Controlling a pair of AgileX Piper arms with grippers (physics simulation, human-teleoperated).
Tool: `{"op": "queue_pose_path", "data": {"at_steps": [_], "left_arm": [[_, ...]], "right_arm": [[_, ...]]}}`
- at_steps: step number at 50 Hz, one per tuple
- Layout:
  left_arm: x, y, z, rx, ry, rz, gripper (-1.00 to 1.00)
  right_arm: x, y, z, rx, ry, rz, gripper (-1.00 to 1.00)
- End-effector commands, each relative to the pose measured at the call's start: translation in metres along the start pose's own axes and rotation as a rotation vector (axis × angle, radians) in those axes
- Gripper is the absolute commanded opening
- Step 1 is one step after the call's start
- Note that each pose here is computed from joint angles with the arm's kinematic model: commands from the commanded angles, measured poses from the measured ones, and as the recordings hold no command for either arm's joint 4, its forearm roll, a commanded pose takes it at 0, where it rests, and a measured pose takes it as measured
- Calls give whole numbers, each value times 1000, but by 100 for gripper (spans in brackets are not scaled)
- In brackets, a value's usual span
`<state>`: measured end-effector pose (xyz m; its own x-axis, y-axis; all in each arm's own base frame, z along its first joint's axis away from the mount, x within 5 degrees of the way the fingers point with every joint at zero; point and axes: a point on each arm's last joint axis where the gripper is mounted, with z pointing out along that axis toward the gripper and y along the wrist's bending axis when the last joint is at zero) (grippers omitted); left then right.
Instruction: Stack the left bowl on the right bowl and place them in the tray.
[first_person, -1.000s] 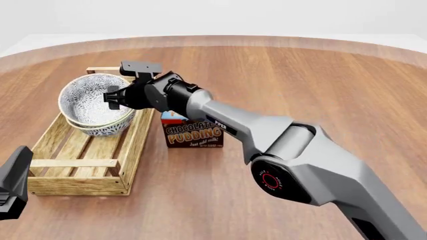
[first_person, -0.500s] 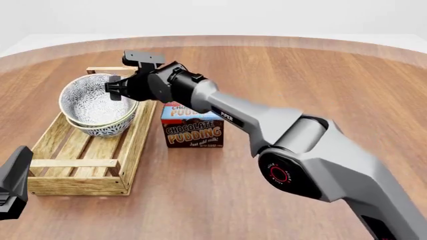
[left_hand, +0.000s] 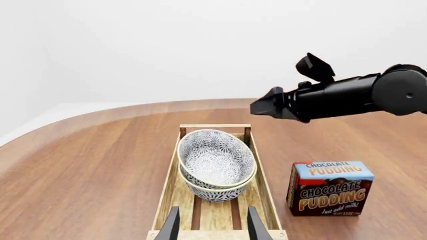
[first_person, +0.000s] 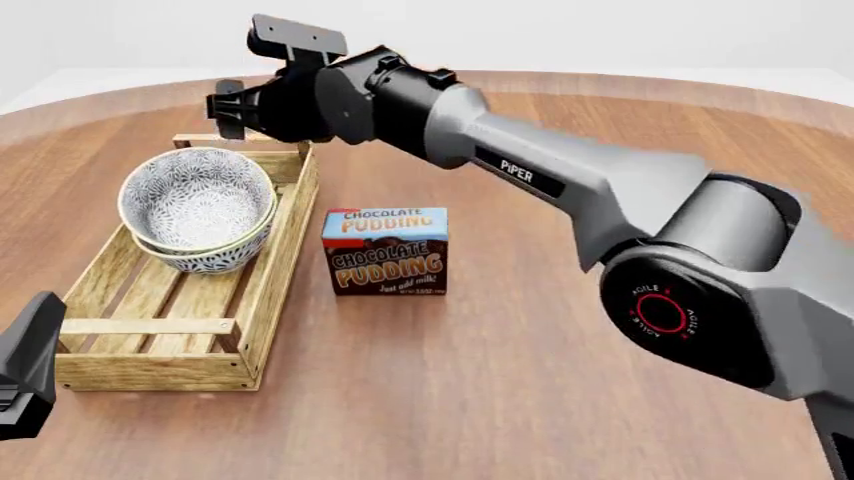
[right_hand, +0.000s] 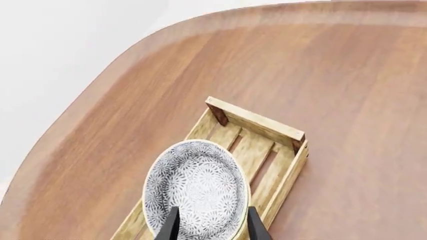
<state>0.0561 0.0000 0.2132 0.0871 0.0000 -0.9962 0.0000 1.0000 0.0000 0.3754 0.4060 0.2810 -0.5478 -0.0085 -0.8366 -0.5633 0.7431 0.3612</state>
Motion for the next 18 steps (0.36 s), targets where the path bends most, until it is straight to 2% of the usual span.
{"op": "queue_pose_path", "data": {"at_steps": [1, 11, 18], "left_arm": [[0, 0, 0, 0, 0, 0, 100], [0, 0, 0, 0, 0, 0, 100], [0, 0, 0, 0, 0, 0, 100]], "right_arm": [[-23, 8, -42, -20, -56, -30, 100], [-24, 16, -73, -46, -93, -70, 100], [-20, 19, -93, -66, -118, -64, 100]]}}
